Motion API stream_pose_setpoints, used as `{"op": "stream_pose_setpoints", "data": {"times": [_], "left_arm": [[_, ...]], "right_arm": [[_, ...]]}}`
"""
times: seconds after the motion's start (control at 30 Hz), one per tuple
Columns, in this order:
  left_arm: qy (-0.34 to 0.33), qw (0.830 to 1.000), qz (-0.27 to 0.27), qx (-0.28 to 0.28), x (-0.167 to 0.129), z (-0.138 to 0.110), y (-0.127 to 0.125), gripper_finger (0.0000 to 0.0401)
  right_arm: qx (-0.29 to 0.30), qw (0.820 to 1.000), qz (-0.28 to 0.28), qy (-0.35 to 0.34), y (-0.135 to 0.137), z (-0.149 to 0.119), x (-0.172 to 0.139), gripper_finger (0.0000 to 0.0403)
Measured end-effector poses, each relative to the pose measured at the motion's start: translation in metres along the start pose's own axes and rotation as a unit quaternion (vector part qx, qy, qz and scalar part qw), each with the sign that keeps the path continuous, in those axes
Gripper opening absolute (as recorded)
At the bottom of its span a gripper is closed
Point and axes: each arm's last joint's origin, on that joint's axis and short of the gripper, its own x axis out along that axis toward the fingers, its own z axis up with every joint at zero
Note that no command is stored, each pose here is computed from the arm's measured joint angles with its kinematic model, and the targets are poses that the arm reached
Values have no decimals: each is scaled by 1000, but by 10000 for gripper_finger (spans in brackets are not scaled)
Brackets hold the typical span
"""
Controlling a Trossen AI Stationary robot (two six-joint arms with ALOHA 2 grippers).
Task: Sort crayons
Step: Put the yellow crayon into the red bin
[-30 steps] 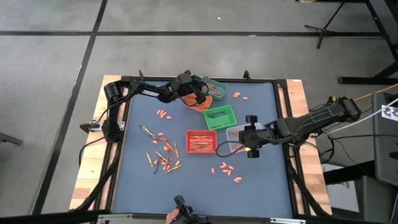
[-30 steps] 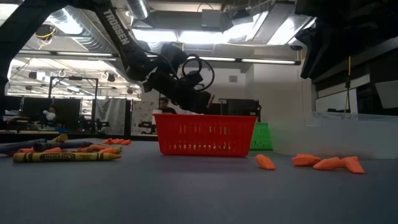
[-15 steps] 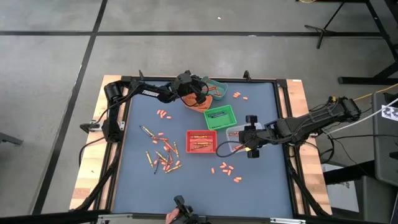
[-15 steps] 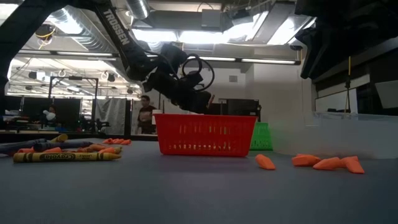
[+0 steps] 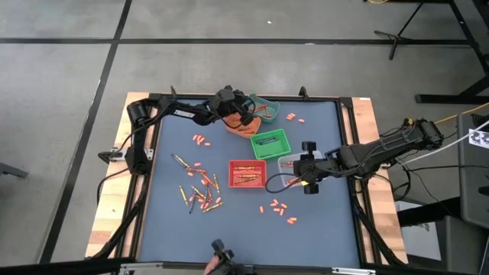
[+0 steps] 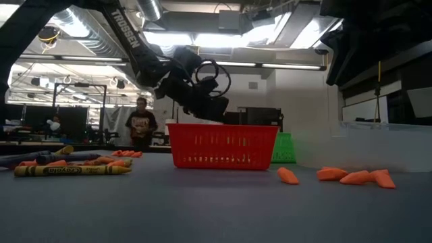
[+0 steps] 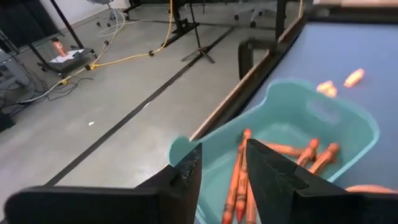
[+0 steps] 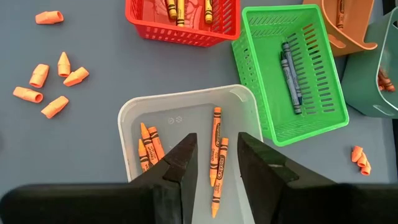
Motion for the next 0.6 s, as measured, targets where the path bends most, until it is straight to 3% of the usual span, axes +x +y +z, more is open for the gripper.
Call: {"op": "stream_pose_setpoints", "data": {"times": [0.3, 0.47, 0.6], "left_arm": [[3, 999, -20, -39, -45, 47, -2, 109], [68, 994, -41, -80, -91, 68, -6, 109], [128, 979, -70, -140, -130, 76, -14, 109]], "right_arm": [[0, 1000, 0, 0, 0, 0, 0, 113], [1, 1000, 0, -2, 0, 0, 0, 113], [1, 1000, 0, -2, 0, 0, 0, 113]]}}
